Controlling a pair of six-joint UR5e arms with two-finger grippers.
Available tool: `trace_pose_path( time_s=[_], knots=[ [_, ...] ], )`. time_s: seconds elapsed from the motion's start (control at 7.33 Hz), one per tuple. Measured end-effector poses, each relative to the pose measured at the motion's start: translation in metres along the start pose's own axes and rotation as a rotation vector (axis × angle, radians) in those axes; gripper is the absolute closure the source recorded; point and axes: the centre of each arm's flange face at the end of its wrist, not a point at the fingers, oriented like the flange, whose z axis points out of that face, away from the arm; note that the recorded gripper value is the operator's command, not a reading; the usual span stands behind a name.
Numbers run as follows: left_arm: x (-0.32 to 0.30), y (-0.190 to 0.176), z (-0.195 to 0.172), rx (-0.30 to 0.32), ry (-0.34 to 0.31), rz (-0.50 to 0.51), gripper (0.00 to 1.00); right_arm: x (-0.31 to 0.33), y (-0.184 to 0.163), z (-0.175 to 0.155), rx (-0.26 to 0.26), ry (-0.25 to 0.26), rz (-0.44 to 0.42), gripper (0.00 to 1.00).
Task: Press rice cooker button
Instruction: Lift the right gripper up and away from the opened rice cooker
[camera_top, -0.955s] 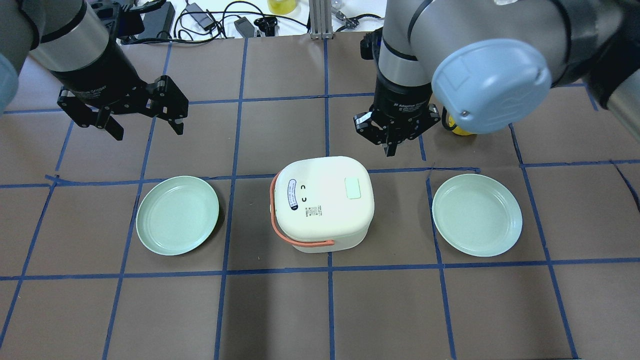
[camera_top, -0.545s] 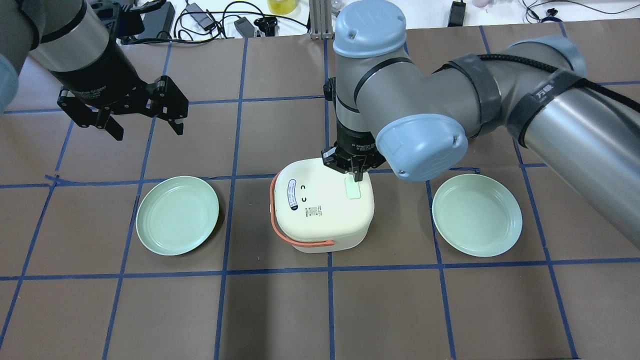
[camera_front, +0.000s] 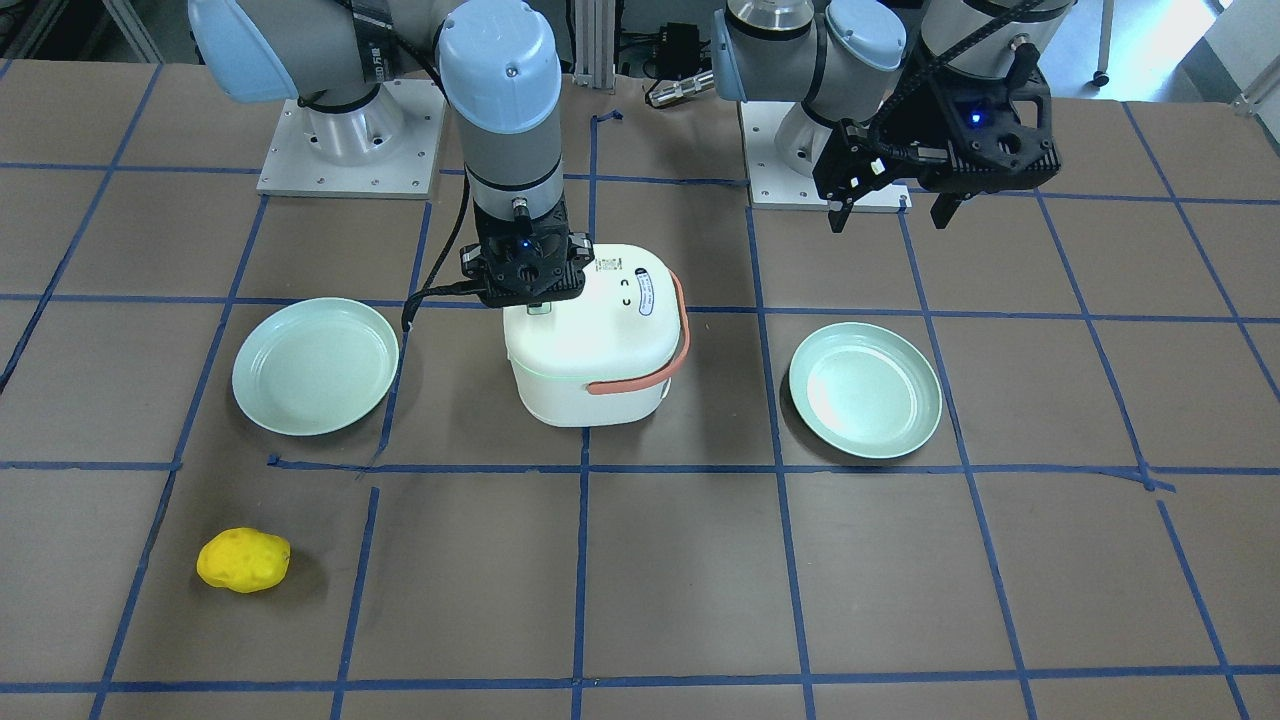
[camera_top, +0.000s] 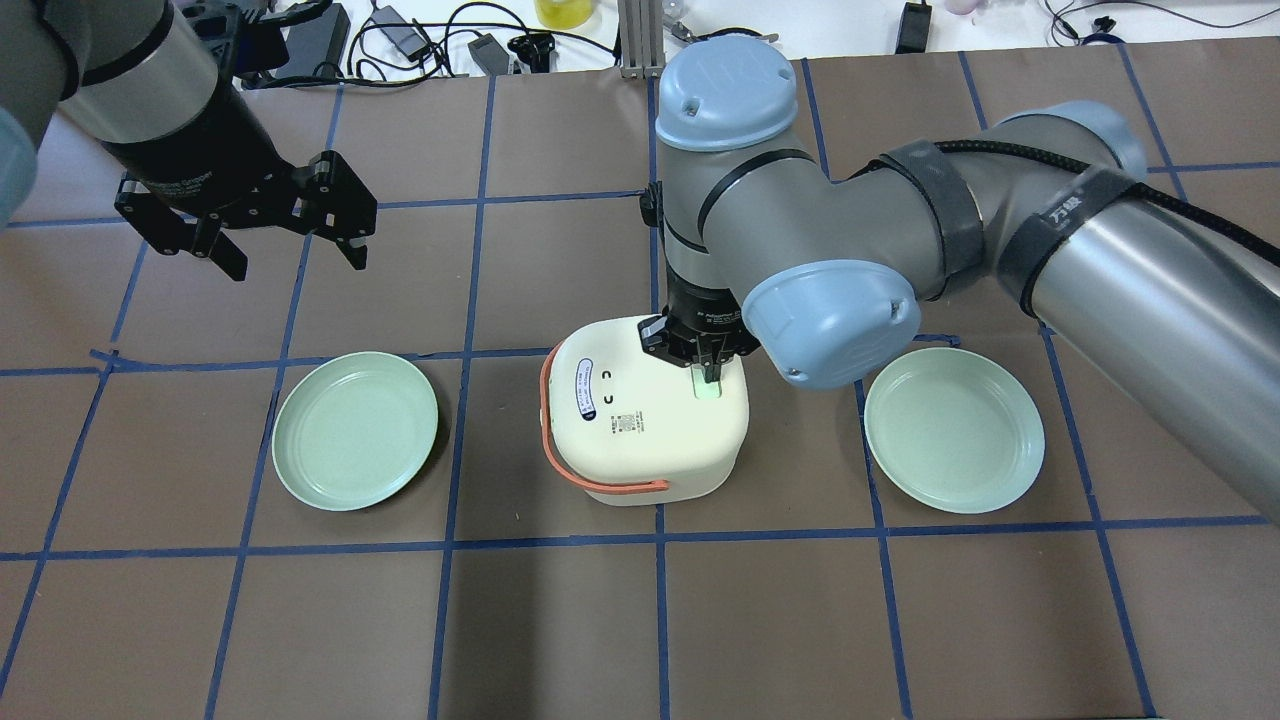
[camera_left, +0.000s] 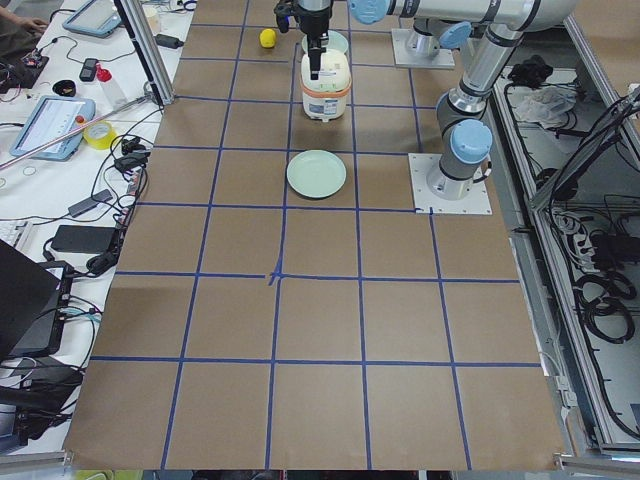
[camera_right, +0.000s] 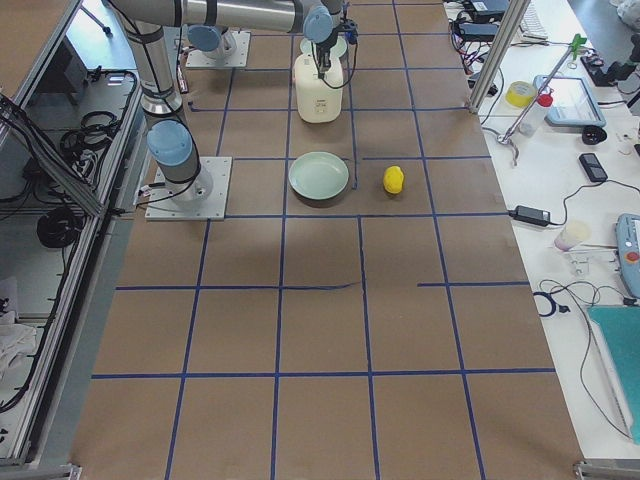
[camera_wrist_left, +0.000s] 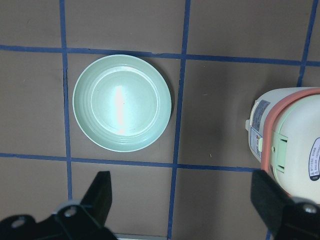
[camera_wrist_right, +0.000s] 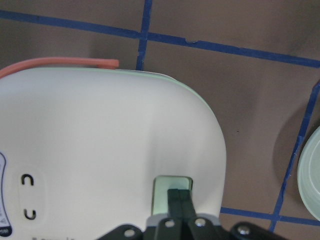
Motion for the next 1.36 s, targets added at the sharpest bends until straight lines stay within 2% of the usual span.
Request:
trace_pose_path(
  time_s=[0.14, 0.27, 0.55, 0.82, 1.09, 1.36],
  knots=[
    [0.0, 0.0, 0.0, 0.0, 0.0, 0.0, 0.0, -0.001, -0.001, 0.001, 0.0, -0.001, -0.001, 0.82],
    [0.0, 0.0, 0.0, 0.0, 0.0, 0.0, 0.0, -0.001, -0.001, -0.001, 0.004, -0.001, -0.001, 0.01],
    [0.0, 0.0, 0.0, 0.0, 0.0, 0.001, 0.0, 0.001, -0.003, -0.022, 0.038, 0.001, -0.001, 0.0],
    [0.0, 0.0, 0.0, 0.0, 0.0, 0.001, 0.0, 0.018, -0.01, -0.07, 0.077, 0.012, 0.018, 0.0],
    [0.0, 0.0, 0.0, 0.0, 0.0, 0.0, 0.0, 0.058, -0.028, -0.122, 0.121, 0.033, 0.073, 0.0],
    [0.0, 0.0, 0.0, 0.0, 0.0, 0.0, 0.0, 0.113, -0.044, -0.163, 0.171, 0.034, 0.112, 0.0]
  ],
)
